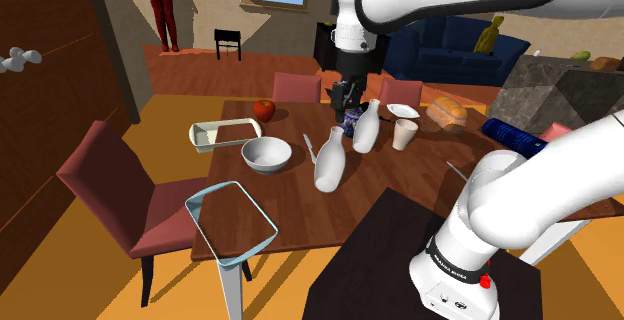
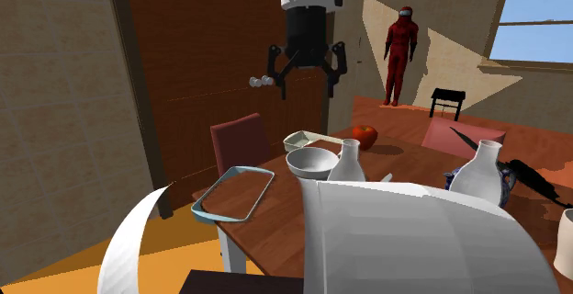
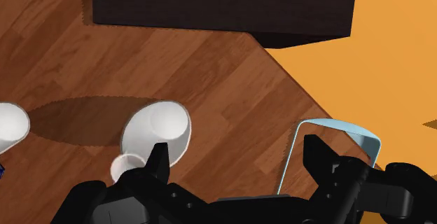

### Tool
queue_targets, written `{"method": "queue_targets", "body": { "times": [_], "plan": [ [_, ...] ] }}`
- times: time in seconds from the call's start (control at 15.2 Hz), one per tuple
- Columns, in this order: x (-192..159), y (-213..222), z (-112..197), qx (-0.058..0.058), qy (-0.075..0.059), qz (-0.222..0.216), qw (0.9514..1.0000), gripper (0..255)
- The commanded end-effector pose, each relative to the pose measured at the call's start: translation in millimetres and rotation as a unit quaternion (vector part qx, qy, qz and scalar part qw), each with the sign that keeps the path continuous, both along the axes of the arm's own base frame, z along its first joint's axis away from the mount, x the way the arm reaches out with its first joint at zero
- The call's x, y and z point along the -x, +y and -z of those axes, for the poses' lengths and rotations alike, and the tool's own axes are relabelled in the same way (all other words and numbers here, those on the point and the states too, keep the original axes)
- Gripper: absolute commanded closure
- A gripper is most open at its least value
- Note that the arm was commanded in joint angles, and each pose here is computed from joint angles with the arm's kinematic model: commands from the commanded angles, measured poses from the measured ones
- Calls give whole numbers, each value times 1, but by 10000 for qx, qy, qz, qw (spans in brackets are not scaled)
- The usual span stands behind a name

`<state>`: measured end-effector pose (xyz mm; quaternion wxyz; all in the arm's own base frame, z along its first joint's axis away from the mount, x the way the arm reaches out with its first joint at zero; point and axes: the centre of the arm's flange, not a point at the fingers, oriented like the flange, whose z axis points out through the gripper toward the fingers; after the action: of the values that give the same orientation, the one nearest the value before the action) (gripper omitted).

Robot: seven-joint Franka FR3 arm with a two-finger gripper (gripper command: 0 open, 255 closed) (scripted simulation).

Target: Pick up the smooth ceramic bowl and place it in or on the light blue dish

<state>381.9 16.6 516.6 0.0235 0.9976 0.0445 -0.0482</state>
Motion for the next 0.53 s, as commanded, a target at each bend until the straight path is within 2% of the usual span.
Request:
{"method": "queue_targets", "body": {
  "times": [0.0, 0.46],
  "plan": [
    [-22, 5, 18, 33, -2, -5, 10000, 0],
    [-93, 27, 75, 152, 18, -27, 9999, 0]
  ]
}}
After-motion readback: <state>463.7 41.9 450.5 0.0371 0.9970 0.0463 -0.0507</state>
